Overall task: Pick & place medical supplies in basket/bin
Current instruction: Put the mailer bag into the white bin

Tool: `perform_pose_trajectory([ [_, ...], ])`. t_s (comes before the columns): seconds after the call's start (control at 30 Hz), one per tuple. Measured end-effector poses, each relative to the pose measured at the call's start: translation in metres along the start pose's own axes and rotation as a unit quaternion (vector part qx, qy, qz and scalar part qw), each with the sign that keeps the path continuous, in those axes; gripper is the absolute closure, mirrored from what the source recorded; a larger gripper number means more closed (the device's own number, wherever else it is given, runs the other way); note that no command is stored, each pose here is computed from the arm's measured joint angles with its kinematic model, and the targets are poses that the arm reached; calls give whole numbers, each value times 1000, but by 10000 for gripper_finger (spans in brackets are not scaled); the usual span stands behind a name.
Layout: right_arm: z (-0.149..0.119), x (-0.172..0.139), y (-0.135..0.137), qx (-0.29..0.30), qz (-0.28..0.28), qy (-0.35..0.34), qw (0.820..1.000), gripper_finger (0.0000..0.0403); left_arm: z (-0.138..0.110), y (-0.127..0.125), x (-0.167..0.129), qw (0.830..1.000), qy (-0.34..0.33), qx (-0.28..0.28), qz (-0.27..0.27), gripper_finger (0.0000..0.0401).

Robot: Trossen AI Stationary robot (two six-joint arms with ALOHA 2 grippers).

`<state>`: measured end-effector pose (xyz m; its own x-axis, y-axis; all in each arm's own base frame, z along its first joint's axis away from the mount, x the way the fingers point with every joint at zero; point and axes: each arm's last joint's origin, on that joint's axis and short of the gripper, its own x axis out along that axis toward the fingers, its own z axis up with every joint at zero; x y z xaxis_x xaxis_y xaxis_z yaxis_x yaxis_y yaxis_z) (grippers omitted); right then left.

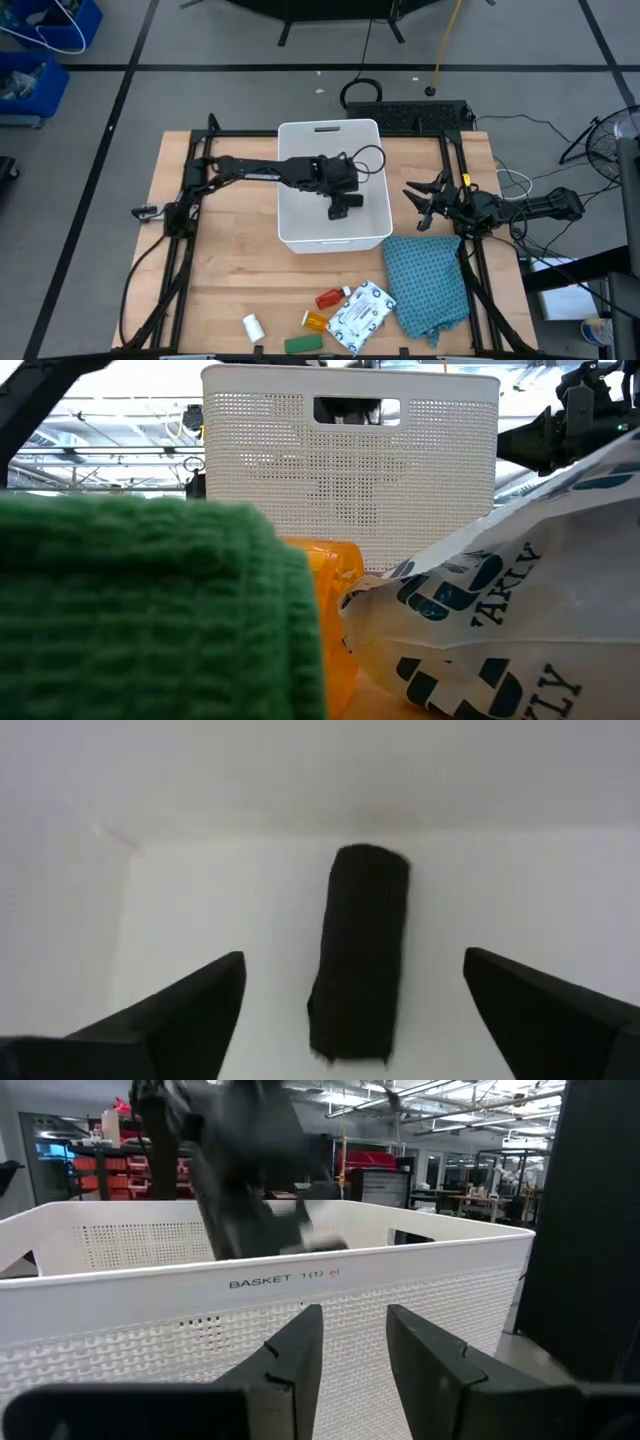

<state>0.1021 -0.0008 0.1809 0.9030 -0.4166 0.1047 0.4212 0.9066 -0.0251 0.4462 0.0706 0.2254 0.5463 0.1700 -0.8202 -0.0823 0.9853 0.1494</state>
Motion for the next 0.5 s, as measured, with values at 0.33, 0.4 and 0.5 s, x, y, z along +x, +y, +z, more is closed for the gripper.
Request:
perform_pose_trajectory([
  [0.33,0,0,0,-20,-2,0,1000,298,5,-22,-178,991,-108,48,54,56],
  [0.4,0,0,0,-28,-2,-1,1000,298,-7,-27,-206,990,-117,50,66,85],
  [0.5,0,0,0,-38,-2,-1,999,298,-30,-34,-230,988,-126,49,76,149],
])
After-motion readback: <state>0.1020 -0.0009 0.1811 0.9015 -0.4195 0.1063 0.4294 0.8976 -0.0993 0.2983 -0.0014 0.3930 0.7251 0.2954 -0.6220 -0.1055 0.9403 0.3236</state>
